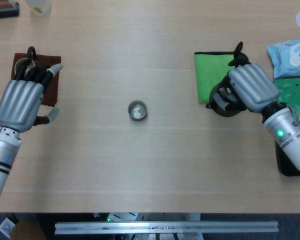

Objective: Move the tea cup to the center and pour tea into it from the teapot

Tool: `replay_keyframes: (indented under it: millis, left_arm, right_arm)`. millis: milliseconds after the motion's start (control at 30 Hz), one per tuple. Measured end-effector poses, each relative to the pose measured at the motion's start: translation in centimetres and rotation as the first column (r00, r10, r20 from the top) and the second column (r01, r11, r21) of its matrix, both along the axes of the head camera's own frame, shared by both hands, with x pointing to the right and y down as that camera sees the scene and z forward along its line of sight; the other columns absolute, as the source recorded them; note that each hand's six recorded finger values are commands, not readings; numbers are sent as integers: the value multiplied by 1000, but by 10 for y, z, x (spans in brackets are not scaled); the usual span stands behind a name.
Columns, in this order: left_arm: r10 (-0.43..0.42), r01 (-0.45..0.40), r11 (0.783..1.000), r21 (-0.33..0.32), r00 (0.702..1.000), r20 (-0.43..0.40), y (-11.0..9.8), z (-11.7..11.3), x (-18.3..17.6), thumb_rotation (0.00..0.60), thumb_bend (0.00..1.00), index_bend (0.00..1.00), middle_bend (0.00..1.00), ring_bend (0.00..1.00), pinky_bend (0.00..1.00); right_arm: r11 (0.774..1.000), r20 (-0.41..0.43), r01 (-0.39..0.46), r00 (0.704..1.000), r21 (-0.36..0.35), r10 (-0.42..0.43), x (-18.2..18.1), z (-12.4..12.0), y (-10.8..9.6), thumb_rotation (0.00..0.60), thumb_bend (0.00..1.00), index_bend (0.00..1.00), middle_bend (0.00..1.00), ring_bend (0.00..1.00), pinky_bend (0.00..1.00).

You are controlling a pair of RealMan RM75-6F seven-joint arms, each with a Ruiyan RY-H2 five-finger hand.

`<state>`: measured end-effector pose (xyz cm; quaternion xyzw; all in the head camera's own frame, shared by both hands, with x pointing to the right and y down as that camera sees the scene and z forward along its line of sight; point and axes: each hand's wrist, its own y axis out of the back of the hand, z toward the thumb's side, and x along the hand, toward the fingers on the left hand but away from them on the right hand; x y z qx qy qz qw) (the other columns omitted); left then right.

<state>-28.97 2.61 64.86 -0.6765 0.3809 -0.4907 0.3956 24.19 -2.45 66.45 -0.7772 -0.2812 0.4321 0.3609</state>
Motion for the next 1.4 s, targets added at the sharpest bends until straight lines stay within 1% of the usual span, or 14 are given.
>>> replay_keyframes:
  millis: [200,600,933,1400]
  left_arm:
    - [-10,11,1000,20,1000,-18,11,-11,-7,600,246,104,198,173,70]
    - [-5,7,999,38,999,-37,21,-23,-8,600,246,106,203,173,70]
    - [8,-6,999,35,999,-38,27,-24,-4,600,246,106,203,173,70]
    - [-4,6,999,45,998,-56,31,-29,-8,600,246,106,203,173,70]
  right_arm:
    - [1000,5,13,1000,-18,-13,-25,15,-4,590,396,977,954,909,232]
    - [999,9,28,1000,-26,-28,-67,34,-11,591,396,977,954,909,232]
    - [998,-5,60,998,-20,-60,-98,41,-14,590,396,977,953,909,232]
    - [995,-36,99,994,-22,-100,-143,59,-14,599,395,977,954,909,232]
